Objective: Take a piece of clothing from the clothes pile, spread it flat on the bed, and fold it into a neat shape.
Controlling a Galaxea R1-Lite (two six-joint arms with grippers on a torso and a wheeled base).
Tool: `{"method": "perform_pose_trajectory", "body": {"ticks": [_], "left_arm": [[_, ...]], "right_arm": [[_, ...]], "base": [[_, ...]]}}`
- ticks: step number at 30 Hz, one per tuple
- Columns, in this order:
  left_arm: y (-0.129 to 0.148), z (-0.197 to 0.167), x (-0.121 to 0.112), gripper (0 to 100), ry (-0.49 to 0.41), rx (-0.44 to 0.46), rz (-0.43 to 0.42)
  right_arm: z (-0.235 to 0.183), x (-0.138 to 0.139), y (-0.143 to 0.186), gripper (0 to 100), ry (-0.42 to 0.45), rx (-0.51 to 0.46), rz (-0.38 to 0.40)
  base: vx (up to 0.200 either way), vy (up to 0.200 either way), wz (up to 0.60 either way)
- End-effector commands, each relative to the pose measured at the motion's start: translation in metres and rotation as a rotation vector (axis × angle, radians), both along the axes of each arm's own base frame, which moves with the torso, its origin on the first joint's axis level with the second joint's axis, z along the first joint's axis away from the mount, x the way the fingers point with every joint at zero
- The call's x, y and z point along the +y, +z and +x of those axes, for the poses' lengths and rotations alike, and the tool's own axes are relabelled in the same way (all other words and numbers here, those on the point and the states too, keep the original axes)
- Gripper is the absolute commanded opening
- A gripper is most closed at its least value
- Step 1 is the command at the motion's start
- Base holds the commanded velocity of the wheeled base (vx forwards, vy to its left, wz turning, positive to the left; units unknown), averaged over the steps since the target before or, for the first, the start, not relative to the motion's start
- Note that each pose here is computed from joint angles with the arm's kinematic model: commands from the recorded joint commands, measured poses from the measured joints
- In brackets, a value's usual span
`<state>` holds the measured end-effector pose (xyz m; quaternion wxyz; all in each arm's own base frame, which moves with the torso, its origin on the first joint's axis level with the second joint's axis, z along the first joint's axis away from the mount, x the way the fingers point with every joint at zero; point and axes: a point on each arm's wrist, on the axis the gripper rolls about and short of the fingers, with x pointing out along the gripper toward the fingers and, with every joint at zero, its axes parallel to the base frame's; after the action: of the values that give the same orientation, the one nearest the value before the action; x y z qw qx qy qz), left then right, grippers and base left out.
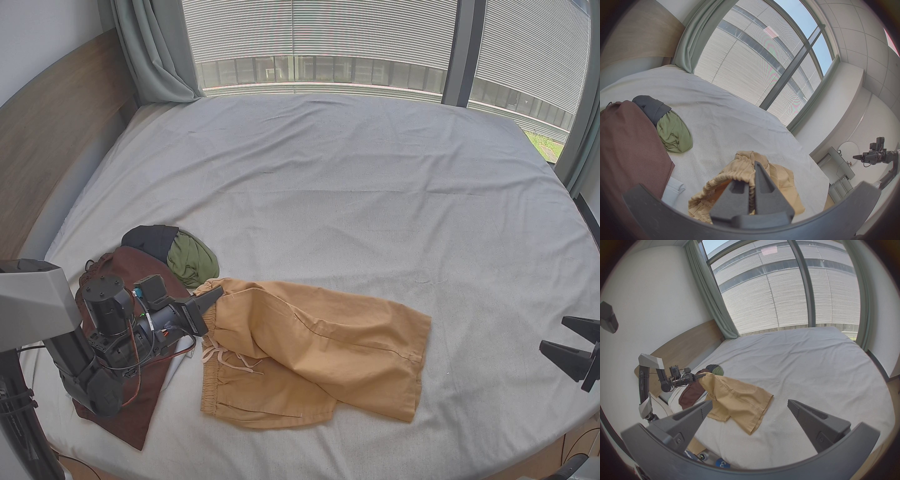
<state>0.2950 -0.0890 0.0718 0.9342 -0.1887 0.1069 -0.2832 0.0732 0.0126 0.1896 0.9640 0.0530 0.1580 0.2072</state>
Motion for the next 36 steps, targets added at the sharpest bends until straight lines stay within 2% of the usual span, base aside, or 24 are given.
{"method": "perform_pose_trajectory", "body": {"ticks": [1,3,6,11,17,21,27,36], "left_arm": [[0.000,-0.001,0.001,0,0.003,0.000,-0.001],[0.000,-0.001,0.001,0,0.005,0.003,0.000],[-0.001,-0.003,0.001,0,0.003,0.010,0.005],[-0.004,-0.001,0.000,0,0.000,0.015,0.006],[-0.005,0.000,0.001,0,0.001,0.017,0.008],[-0.005,0.002,0.005,0,0.016,0.013,0.009],[-0.004,0.004,0.011,0,0.037,0.007,0.010],[-0.004,0.005,0.012,0,0.039,-0.002,0.024]], "right_arm": [[0.030,0.008,0.004,100,0.067,0.086,-0.007],[0.034,0.009,0.004,100,0.073,0.097,-0.008],[0.049,0.014,-0.002,100,0.089,0.164,-0.007],[0.075,0.018,-0.015,100,0.082,0.198,0.021],[0.102,0.026,-0.020,100,0.137,0.174,0.110],[0.113,0.030,-0.027,100,0.173,0.181,0.126],[0.122,0.032,-0.040,100,0.174,0.211,0.127],[0.132,0.046,-0.053,100,0.197,0.240,0.210]], "base": [[0.000,0.000,0.00],[0.000,0.000,0.00],[0.000,0.000,0.00],[0.000,0.000,0.00],[0.000,0.000,0.00],[0.000,0.000,0.00],[0.000,0.000,0.00],[0.000,0.000,0.00]]}}
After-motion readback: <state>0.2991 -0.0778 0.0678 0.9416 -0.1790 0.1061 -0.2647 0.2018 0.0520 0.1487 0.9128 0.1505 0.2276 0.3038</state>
